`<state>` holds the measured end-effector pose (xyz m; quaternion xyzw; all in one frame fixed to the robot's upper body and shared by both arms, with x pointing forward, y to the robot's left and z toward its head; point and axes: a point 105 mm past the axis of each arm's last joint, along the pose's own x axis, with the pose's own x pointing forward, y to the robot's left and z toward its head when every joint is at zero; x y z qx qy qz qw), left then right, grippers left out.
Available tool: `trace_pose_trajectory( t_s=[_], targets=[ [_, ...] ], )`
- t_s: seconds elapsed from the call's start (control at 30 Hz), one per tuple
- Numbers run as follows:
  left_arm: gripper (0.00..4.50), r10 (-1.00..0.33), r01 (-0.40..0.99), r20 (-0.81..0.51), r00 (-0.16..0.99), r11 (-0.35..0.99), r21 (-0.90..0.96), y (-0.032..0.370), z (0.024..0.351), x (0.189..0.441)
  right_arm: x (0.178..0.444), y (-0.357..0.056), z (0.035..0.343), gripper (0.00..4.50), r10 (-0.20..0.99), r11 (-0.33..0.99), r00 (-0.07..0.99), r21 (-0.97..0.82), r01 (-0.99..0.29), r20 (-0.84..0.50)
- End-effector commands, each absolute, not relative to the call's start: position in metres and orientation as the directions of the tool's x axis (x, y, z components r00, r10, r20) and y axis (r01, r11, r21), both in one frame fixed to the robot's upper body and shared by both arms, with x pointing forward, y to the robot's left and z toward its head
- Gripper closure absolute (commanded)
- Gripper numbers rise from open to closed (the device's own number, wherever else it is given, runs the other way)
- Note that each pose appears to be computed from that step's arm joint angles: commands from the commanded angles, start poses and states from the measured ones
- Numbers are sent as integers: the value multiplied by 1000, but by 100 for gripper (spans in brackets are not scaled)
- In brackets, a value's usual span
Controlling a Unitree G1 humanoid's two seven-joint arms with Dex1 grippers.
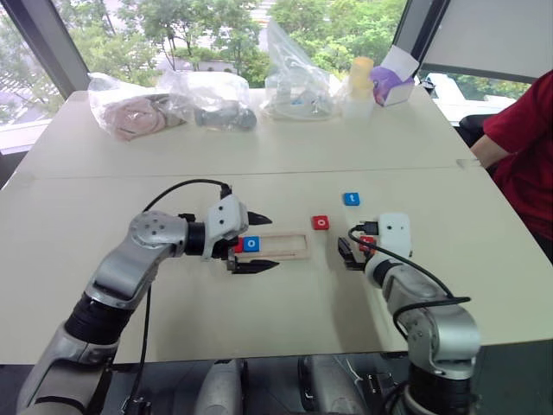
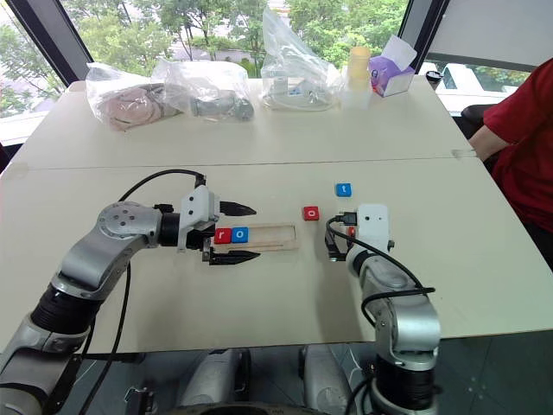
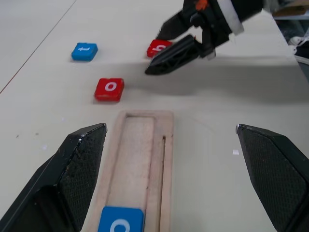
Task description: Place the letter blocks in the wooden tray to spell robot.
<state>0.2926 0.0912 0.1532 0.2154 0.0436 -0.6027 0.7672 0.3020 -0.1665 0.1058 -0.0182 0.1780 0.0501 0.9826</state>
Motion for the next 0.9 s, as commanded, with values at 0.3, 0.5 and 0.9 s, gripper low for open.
trace_pose_trajectory(
  t_s=[0.3,0.5,0.9],
  targets=[
    [0,-872,973,-464,155,53,226,119,178,259,288,-189,141,7,648,568,664,-343,-748,-373],
    [0,-860,959,-459,223,109,263,126,191,262,298,-214,124,7,663,482,606,-369,-795,-440],
    [0,-822,947,-497,279,148,286,137,191,259,322,-241,88,7,685,494,550,-251,-832,-477]
  ],
)
